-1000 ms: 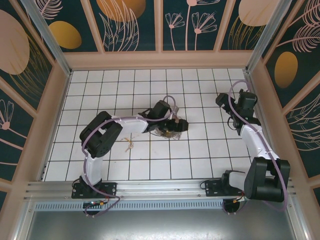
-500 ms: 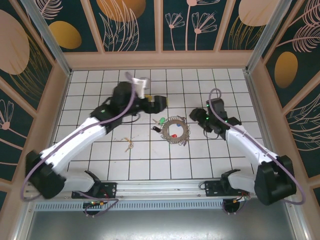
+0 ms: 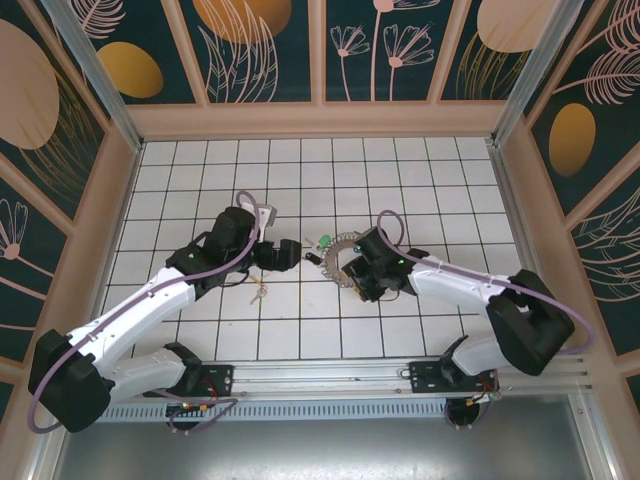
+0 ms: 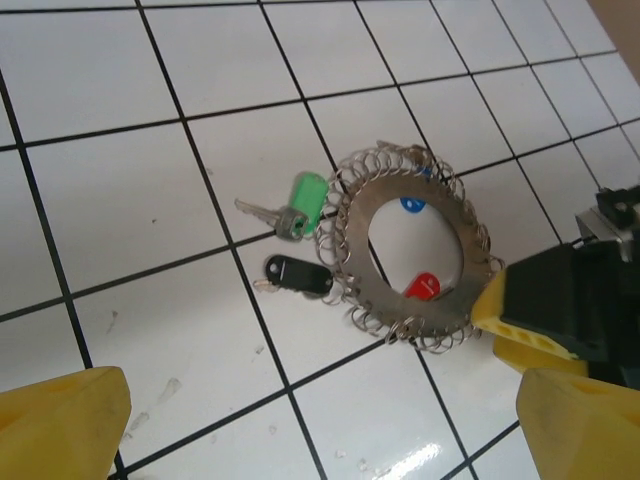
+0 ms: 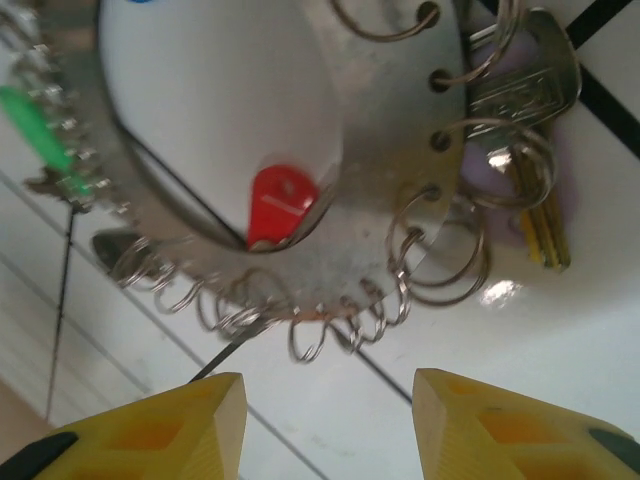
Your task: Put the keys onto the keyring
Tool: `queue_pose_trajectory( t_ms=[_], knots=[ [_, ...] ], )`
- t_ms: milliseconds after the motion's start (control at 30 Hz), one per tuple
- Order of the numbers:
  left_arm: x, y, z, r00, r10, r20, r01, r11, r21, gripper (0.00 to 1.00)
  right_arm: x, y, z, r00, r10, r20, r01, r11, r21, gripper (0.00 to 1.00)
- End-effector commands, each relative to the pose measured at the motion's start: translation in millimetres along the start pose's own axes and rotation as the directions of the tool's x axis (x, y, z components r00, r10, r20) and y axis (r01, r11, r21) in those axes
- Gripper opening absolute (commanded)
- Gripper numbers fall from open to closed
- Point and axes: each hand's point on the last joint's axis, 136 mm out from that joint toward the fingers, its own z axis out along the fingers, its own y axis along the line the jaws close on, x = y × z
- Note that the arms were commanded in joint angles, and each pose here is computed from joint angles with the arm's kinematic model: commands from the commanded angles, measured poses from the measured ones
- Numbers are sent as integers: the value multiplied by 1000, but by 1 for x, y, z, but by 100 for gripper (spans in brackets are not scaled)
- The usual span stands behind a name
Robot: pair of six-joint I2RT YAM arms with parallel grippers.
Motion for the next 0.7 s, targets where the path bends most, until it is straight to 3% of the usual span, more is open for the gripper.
queue_pose_trajectory(
  t_ms=[0,267,467,667],
  knots=[
    [10,-3,-7,999,28,-26,-27,999,31,99,3,12,-4,1000,9,-5,-9,1000,-18,48],
    [17,-8,-3,1000,27,-11,-26,996,83,99,10,3,11,993,110,-42,-110,994,-5,46],
    [18,-4,2,999,31,-17,-29,997,66,99,6,-15,13,988,155,23,-156,985,72,45],
    [11,-2,-2,997,61,56,-64,996,58,99,9,-15,27,987,162,3,-161,982,99,39]
  ],
)
